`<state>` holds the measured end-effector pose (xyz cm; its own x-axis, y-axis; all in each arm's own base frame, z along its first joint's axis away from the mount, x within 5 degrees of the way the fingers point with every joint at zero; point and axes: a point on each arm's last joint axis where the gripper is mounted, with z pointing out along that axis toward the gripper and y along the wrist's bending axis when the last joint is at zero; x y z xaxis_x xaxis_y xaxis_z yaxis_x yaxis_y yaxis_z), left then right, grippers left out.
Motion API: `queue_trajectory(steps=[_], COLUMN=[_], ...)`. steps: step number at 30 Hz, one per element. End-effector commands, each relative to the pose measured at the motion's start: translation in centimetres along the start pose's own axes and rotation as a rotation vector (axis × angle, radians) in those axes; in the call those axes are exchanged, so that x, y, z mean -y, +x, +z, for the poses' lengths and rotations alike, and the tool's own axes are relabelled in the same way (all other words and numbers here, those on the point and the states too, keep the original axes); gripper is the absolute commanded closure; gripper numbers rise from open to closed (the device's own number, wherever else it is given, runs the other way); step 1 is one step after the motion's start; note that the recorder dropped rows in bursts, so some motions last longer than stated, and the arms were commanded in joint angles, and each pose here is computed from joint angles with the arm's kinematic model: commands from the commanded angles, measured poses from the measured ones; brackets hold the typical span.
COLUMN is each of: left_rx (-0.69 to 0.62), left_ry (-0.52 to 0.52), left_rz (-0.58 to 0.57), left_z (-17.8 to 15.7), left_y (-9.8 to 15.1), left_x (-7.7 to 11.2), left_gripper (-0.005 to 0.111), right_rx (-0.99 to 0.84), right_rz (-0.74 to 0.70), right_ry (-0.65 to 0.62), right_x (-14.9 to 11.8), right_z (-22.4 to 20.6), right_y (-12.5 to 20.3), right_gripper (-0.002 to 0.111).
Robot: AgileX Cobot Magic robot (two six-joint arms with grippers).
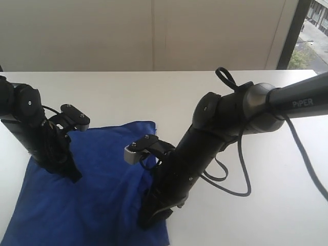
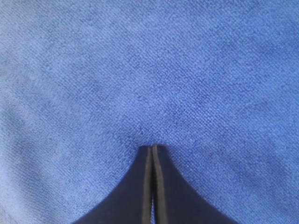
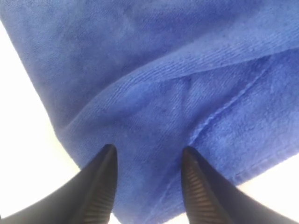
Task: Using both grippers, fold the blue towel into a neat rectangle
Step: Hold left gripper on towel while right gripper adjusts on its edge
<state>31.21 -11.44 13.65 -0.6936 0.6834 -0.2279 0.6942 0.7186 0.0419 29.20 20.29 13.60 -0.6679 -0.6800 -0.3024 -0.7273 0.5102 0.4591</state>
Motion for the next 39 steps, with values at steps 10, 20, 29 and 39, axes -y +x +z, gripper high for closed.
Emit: queue_trajectory(steps=[10,20,29,39], left_rx=[-0.094,-0.093,-0.093,-0.097], left_ry=[0.048,0.047,0.047,0.049], left_rz=[-0.024,-0.024,-0.024,-0.024], left_z=[2.8,2.8,2.8,2.8], left_y=[1.5,1.4,1.4,1.5], left_x=[0.4,0.4,0.4,0.4], left_gripper=[0.107,0.107,0.107,0.107], right_rx=[-0.039,-0.075,-0.014,-0.019], right_rz=[-0.01,-0.03,-0.03,-0.007], right_ry=[-0.024,-0.033,-0.085,-0.067], right_x=[-0.3,-0.4,-0.9,0.0], right_z=[-0.1,-0.1,-0.1,1.0], right_y=[0.4,0.7,0.2,0.3], right_gripper=[0.066,0.066,0.066,0.066])
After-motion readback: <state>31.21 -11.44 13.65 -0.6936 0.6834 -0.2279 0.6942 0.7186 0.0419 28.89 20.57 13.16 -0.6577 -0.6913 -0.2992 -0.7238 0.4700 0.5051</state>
